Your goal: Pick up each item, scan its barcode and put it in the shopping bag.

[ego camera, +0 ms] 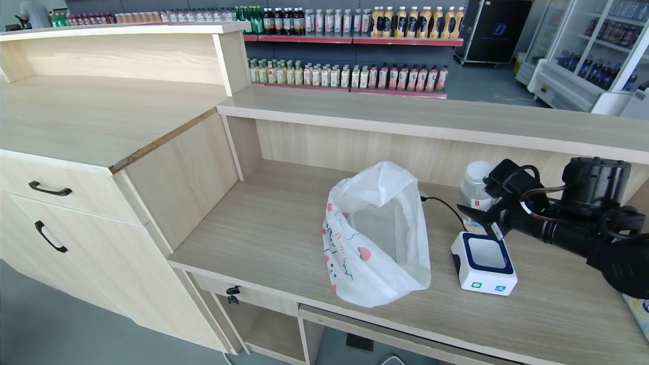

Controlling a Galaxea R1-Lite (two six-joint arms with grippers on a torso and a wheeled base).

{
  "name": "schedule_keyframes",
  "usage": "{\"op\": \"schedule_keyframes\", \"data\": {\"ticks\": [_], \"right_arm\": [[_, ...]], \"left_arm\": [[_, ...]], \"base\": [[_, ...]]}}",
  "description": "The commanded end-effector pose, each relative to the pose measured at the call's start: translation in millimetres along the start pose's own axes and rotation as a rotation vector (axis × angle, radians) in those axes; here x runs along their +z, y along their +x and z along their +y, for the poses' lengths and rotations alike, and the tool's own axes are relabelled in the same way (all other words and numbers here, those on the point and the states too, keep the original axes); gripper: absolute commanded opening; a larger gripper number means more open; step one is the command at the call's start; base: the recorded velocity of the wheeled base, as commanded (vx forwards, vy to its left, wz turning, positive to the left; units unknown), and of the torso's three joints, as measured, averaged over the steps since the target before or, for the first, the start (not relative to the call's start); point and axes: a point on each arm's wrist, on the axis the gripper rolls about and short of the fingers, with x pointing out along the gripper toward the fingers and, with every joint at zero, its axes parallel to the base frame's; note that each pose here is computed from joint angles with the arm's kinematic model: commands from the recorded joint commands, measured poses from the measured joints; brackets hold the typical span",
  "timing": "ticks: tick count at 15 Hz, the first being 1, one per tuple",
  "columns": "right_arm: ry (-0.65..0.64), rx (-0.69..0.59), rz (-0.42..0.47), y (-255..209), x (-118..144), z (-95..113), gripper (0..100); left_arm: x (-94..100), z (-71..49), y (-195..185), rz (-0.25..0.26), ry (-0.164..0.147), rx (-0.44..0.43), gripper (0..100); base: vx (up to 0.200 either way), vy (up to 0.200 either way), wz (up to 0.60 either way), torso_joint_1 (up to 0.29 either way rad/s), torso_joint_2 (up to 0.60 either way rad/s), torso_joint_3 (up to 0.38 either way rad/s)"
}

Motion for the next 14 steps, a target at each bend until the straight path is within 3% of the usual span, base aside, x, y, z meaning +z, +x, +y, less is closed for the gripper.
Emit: {"op": "schedule_keyframes", "data": {"ticks": [1,5,14], "right_arm": [[-0.034,0.017,-0.034,11,-6,-3,0],[-0.142,0.064,-0.107,21,-11,-11,0],[-0.312,0.124,-0.177,24,-27,-23,0]], "left_arm": [[0.0,0.0,0,0.001,-0.001,0.001,100],[0.0,0.0,0,0.001,-0.001,0.001,100],[0.0,0.0,0,0.001,-0.001,0.0,100]], "base": [[0.0,0.0,0.0,0.0,0.0,0.0],[0.0,0.0,0.0,0.0,0.0,0.0],[0.0,0.0,0.0,0.0,0.0,0.0]]}}
